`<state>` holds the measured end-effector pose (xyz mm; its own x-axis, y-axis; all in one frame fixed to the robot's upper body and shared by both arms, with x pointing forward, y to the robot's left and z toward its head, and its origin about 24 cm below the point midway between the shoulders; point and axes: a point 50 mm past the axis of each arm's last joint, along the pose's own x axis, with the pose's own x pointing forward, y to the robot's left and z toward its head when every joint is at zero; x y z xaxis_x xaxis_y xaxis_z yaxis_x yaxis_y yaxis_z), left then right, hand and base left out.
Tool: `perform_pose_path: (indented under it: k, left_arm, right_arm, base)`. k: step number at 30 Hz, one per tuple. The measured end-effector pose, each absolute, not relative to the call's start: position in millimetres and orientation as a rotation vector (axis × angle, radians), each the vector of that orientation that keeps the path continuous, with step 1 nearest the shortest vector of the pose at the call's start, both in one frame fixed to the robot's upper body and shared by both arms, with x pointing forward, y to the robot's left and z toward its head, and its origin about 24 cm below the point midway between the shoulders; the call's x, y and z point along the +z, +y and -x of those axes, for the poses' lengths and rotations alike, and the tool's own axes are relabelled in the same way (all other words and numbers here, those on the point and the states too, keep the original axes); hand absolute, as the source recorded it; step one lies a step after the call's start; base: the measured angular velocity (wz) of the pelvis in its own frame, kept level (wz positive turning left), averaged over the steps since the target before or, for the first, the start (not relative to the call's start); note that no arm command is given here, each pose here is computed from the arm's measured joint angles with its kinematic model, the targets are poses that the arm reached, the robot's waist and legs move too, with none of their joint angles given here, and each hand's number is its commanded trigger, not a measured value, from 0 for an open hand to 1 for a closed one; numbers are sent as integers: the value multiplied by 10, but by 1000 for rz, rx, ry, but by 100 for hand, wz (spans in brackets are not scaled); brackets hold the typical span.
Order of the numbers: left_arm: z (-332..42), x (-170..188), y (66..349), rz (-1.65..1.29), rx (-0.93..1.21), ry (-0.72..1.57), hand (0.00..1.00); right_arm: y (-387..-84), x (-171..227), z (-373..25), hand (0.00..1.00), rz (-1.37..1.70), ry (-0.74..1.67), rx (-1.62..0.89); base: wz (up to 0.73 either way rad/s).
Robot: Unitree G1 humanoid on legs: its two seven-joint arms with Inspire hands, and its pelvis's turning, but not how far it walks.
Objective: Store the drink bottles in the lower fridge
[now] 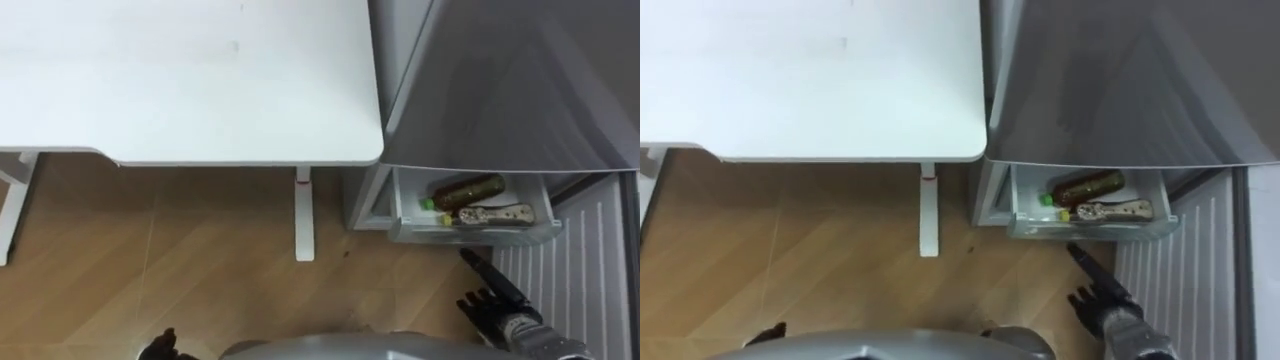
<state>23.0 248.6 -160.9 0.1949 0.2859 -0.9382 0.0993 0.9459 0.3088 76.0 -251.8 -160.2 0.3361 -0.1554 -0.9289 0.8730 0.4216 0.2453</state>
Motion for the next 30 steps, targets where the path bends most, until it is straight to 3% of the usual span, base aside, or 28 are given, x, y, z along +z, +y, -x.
perform_pose_path:
  k: [6,30]
  left_arm:
    - [-206,-1627,2438,-320,127,1386,0]
    - [-388,-1623,2427,-311,120,1337,0]
  right_arm:
    - [-2449,-1662,-525,0,-844,1084,-805]
    - [-2340,-1695,-463,0,-845,1113,-788]
  base:
    - [-4]
    - [-6]
